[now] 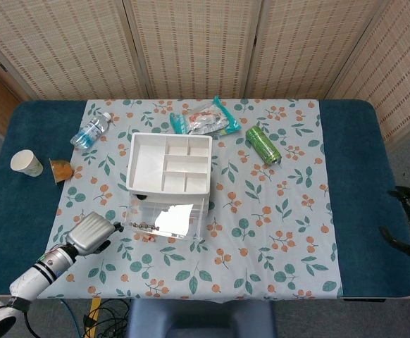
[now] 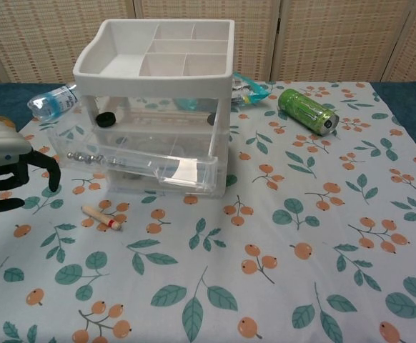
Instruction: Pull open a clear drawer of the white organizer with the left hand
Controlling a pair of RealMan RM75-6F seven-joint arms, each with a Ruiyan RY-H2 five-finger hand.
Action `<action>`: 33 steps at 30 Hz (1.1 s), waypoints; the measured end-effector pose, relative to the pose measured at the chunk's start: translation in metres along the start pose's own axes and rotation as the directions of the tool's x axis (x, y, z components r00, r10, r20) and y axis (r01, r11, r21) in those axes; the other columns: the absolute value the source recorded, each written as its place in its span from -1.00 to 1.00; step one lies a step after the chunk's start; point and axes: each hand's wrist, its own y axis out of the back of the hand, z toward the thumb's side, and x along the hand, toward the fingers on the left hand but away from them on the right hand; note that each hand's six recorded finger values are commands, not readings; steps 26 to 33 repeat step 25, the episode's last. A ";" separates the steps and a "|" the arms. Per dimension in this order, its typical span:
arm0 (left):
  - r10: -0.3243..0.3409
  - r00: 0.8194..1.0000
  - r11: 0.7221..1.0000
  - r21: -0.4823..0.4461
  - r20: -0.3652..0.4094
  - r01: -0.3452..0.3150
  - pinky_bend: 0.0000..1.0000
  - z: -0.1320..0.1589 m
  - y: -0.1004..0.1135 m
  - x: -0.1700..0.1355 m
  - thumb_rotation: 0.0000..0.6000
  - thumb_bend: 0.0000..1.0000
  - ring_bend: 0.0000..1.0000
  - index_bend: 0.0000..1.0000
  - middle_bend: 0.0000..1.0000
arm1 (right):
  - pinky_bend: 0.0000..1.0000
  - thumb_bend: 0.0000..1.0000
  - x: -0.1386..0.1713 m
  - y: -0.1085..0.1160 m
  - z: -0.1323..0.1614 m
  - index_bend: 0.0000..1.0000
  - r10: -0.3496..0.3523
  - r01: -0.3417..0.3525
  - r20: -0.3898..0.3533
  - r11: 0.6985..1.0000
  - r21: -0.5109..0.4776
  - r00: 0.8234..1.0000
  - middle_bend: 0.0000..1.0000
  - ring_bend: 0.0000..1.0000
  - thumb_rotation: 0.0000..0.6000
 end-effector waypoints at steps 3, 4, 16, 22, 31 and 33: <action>0.049 0.997 0.999 -0.012 -0.055 -0.049 0.90 -0.013 0.007 -0.005 1.00 -0.21 0.58 -0.26 0.58 | -0.57 -0.51 0.000 -0.001 0.001 -0.56 0.003 -0.003 -0.005 1.000 0.000 1.000 -0.63 -0.55 1.00; 0.074 0.994 0.997 -0.019 -0.084 -0.075 0.86 -0.020 0.011 -0.008 1.00 -0.21 0.52 -0.26 0.53 | -0.57 -0.51 0.000 -0.001 0.001 -0.56 0.004 -0.004 -0.006 1.000 0.001 1.000 -0.63 -0.55 1.00; 0.246 0.863 0.941 -0.105 -0.441 -0.322 0.10 -0.073 0.030 -0.071 1.00 -0.34 -0.17 -0.45 -0.08 | -0.56 -0.48 0.000 -0.012 0.005 -0.56 0.081 -0.081 -0.051 0.997 0.002 0.995 -0.62 -0.55 1.00; 0.266 0.804 0.920 -0.109 -0.532 -0.376 -0.08 -0.069 0.024 -0.103 1.00 -0.36 -0.27 -0.52 -0.19 | -0.56 -0.47 0.003 -0.017 0.007 -0.56 0.107 -0.108 -0.073 0.994 -0.008 0.992 -0.63 -0.55 1.00; 0.254 0.791 0.921 -0.110 -0.556 -0.373 -0.10 -0.062 0.017 -0.117 1.00 -0.36 -0.28 -0.50 -0.19 | -0.56 -0.47 0.004 -0.019 0.007 -0.56 0.113 -0.114 -0.071 0.993 -0.015 0.991 -0.63 -0.55 1.00; 0.254 0.791 0.921 -0.110 -0.556 -0.373 -0.10 -0.062 0.017 -0.117 1.00 -0.36 -0.28 -0.50 -0.19 | -0.56 -0.47 0.004 -0.019 0.007 -0.56 0.113 -0.114 -0.071 0.993 -0.015 0.991 -0.63 -0.55 1.00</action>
